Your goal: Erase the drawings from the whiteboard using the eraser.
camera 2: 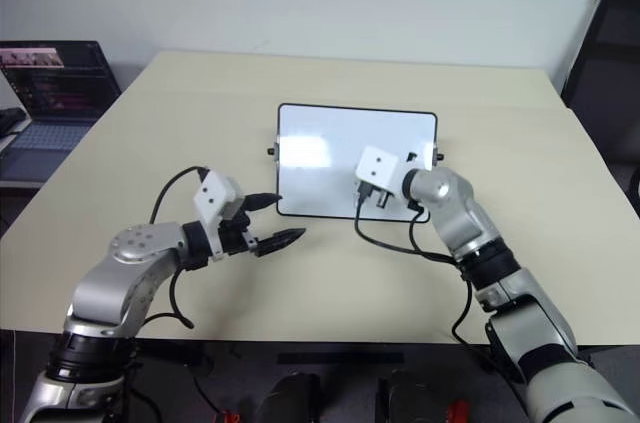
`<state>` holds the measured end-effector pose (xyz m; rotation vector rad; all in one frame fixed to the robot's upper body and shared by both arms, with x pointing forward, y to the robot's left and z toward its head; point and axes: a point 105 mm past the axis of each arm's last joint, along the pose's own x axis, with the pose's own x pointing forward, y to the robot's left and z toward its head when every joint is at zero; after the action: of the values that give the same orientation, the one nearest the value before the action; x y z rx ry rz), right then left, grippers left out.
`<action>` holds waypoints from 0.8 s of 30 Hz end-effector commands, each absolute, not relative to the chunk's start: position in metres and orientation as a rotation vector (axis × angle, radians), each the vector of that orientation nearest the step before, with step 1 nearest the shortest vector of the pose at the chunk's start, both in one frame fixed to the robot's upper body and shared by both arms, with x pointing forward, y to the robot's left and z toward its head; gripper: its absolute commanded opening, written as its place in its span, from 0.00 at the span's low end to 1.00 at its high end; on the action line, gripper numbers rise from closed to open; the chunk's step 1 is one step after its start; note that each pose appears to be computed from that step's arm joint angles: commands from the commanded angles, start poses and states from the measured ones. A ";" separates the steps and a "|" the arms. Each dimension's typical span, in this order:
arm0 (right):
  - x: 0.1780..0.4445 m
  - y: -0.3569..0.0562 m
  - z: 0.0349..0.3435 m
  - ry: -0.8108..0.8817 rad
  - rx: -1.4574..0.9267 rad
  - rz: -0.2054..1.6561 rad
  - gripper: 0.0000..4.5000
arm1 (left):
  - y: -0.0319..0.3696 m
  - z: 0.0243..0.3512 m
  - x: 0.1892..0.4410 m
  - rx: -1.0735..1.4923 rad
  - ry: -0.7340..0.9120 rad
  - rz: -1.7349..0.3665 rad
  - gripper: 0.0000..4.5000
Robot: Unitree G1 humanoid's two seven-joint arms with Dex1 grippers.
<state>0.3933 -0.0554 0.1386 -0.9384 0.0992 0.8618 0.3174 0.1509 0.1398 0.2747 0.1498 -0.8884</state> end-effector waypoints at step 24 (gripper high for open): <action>0.413 -0.073 0.158 0.046 -0.962 0.680 0.22 | 0.145 0.147 0.309 0.282 0.125 -0.916 1.00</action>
<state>0.3995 -0.0514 0.1440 -0.9524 0.0494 0.8007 0.3117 0.1485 0.1363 0.2692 0.1715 -0.8987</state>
